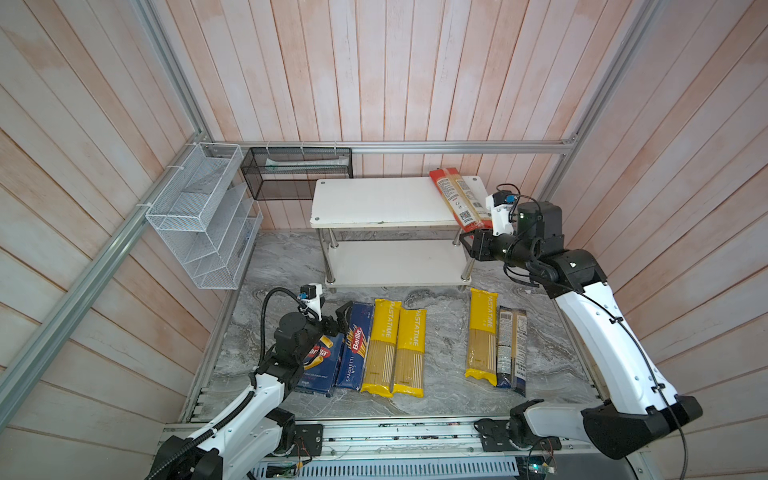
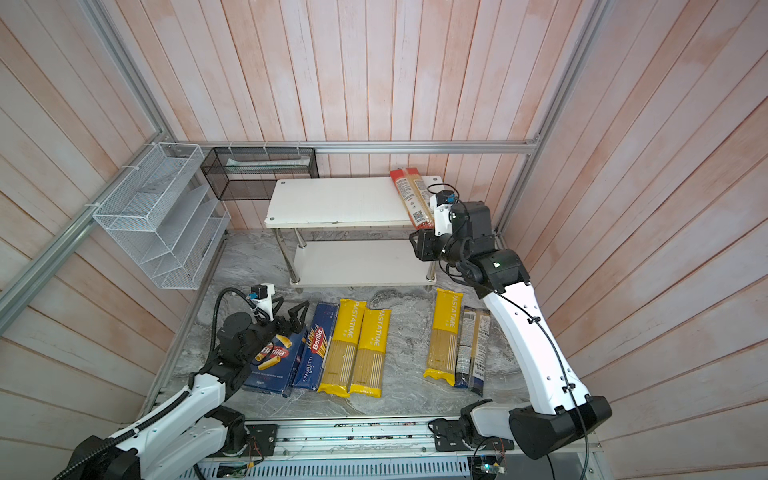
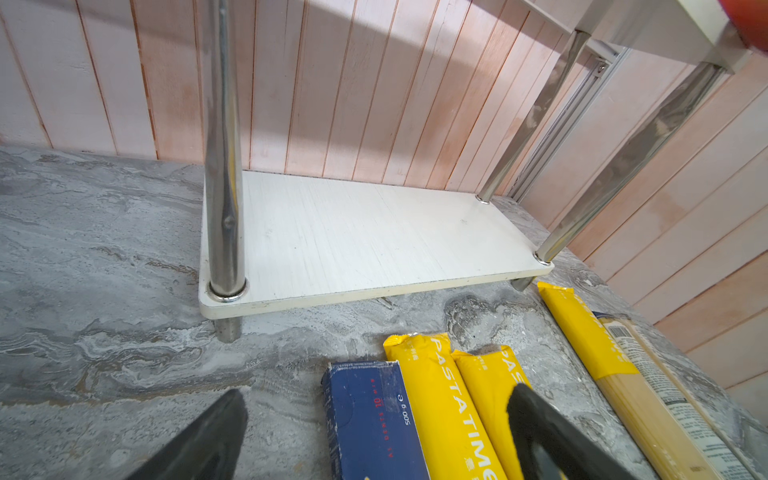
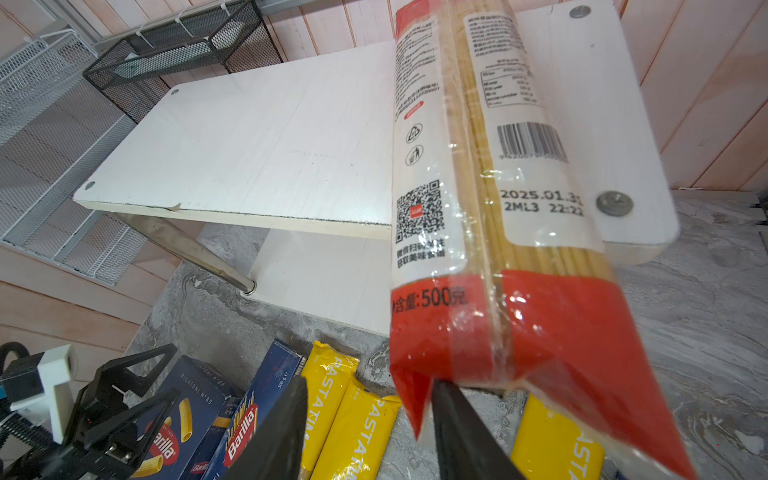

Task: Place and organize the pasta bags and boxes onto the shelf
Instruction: 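Stand the bag upright on the shelf top and open the right gripper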

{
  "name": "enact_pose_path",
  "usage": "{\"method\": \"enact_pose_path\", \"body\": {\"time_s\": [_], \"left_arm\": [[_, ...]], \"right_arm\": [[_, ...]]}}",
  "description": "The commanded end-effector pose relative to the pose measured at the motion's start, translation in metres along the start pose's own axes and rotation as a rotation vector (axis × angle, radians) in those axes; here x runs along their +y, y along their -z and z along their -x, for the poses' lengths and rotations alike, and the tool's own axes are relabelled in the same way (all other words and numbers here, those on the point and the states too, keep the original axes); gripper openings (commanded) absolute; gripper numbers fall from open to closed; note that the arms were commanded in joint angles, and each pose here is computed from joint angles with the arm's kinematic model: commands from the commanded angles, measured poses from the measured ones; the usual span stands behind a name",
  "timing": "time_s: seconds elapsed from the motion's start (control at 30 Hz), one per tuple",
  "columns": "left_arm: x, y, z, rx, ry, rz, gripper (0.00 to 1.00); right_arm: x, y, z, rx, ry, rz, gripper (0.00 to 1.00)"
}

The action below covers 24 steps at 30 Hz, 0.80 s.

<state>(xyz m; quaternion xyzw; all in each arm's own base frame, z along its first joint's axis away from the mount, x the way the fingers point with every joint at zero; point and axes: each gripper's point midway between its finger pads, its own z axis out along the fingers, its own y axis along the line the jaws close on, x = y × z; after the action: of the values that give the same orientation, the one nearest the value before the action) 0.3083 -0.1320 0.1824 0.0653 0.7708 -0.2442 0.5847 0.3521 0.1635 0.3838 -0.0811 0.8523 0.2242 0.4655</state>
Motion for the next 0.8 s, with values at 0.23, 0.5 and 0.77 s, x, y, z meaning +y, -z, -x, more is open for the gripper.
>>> {"method": "enact_pose_path", "body": {"time_s": [0.23,0.5,0.77], "left_arm": [[-0.003,0.001,0.002,-0.01,-0.012,-0.012,1.0],[-0.004,0.002,0.003,-0.013,-0.01,-0.015,1.0],[-0.006,0.004,0.004,-0.021,-0.004,-0.03,1.0]], "right_arm": [[0.019,-0.015,0.008,-0.022,-0.001,0.074,0.49],[0.023,-0.026,0.016,-0.026,0.01,0.083,0.49],[0.038,-0.025,0.006,0.011,0.029,0.087,0.49]]}}
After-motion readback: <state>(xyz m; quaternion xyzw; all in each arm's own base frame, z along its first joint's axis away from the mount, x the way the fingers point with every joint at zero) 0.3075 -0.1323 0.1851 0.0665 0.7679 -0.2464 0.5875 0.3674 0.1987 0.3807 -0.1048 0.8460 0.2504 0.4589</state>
